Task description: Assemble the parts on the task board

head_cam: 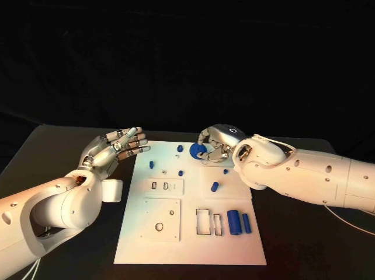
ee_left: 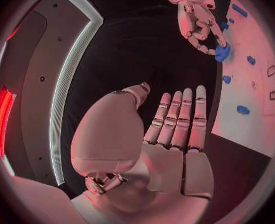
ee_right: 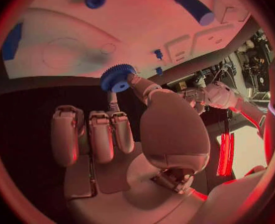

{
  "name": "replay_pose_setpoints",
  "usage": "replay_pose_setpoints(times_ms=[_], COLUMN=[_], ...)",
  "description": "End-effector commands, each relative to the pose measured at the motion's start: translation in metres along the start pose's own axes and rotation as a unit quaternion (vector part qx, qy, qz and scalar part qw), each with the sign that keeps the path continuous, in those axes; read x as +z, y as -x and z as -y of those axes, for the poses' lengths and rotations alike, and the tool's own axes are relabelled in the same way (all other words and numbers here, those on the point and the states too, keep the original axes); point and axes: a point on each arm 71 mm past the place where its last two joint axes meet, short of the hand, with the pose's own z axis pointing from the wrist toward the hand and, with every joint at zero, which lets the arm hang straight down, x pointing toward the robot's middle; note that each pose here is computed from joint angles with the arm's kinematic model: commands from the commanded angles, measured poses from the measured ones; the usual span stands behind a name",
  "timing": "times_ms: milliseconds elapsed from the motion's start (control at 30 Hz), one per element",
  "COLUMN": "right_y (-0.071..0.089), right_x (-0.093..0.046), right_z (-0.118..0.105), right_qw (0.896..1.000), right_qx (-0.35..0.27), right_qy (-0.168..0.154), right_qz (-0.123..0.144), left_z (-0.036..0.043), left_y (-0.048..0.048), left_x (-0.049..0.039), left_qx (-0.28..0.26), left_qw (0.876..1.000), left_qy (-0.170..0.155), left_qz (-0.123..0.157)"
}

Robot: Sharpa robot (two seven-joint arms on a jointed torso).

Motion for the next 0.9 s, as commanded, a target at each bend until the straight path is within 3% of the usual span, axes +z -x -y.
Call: replay_pose_setpoints(times_ms=[33,400,900], right_y=[0.000,-0.010,-0.022], right_x=[0.006,0.028,0.035], right_z=[-0.013,-0.033,-0.047], right_qw=[0.999,0.998,0.998], right_qx=[-0.027,-0.044,-0.042], right_qy=[0.018,0.031,0.044], right_qz=[0.017,0.016,0.001], left_z=[0.0003,0.0001,0.0005], left_y=[-0.0034,-0.0058,-0.0050], left_x=[0.0005,0.0009,0.0010], left_qx=[-0.006,-0.007,-0.006], left_qw=[1.000,1.000,1.000], left_qy=[-0.001,-0.003,-0.005], left_qz=[-0.010,-0.011,-0.008])
